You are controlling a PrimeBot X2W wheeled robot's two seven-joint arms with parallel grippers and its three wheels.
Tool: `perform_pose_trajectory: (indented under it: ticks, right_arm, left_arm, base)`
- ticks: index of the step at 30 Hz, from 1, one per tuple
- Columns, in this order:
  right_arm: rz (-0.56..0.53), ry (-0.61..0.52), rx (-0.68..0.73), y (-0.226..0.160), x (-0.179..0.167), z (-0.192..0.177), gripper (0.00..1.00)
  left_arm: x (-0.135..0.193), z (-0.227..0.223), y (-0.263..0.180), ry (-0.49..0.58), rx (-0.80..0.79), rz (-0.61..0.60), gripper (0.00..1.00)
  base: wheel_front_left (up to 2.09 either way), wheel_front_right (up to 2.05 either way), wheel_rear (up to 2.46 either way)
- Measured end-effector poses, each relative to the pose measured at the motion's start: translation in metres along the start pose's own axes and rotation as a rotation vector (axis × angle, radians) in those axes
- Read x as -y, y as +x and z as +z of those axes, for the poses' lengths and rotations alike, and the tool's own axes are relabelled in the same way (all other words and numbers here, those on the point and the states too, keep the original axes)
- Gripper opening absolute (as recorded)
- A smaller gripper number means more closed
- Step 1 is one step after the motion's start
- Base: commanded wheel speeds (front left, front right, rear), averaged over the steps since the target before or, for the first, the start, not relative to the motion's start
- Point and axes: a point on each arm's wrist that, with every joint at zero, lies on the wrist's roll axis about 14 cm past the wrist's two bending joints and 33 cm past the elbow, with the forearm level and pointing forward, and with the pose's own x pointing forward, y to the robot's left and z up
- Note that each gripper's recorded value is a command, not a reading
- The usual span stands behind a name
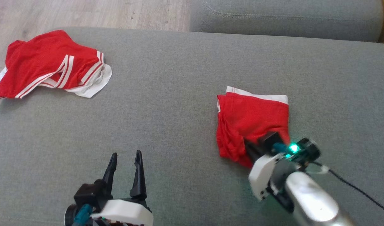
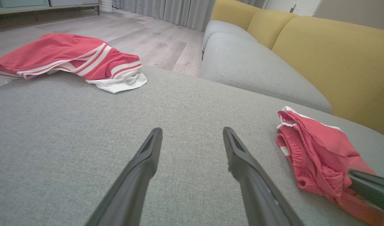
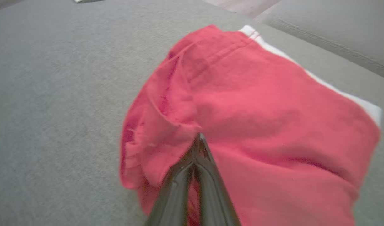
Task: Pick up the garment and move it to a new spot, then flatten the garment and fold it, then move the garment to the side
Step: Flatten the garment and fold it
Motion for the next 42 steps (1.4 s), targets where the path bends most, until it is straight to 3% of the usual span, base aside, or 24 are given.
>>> perform_pose_trajectory:
  ticks: [7,16,23,27,32,36,37,40,42]
  right_arm:
    - [0.135,-0.041,-0.037,0.003,-0.044,-0.01,0.0]
    - [0.21,-0.074,0.002,0.005,-0.065,-0.001,0.0]
    - [0.277,-0.09,-0.05,-0.003,-0.089,-0.015,0.0]
    - [0.256,-0.067,0.003,-0.005,-0.083,-0.003,0.0]
    - [0.178,-0.034,0.16,-0.009,-0.059,0.041,0.01]
    - [0.109,0.006,0.277,-0.022,-0.04,0.071,0.25]
    - [0.085,0.023,0.307,-0.026,-0.034,0.078,0.35]
    - [0.003,0.065,0.364,-0.042,-0.015,0.085,0.5]
    - [-0.057,0.098,0.384,-0.052,-0.001,0.082,0.68]
  left_arm:
    - [0.0,-0.001,0.001,-0.001,-0.003,0.001,1.0]
    - [0.002,0.0,0.002,-0.001,0.003,-0.004,1.0]
    - [0.005,0.001,0.002,0.0,0.008,-0.017,1.0]
    - [0.007,0.002,0.002,-0.001,0.01,-0.024,1.0]
    - [0.011,0.008,0.001,0.008,0.031,-0.036,1.0]
    - [0.015,0.014,-0.001,0.007,0.05,-0.053,1.0]
    - [0.016,0.016,-0.001,0.009,0.056,-0.057,1.0]
    - [0.018,0.022,-0.003,0.014,0.075,-0.065,1.0]
    - [0.02,0.024,-0.003,0.016,0.084,-0.072,1.0]
  base:
    - [0.0,0.0,0.0]
    - [0.0,0.0,0.0]
    - [0.0,0.0,0.0]
    - [0.0,0.0,0.0]
    - [0.0,0.0,0.0]
    - [0.0,0.0,0.0]
    - [0.0,0.0,0.0]
    - [0.0,0.0,0.0]
    - [0.0,0.0,0.0]
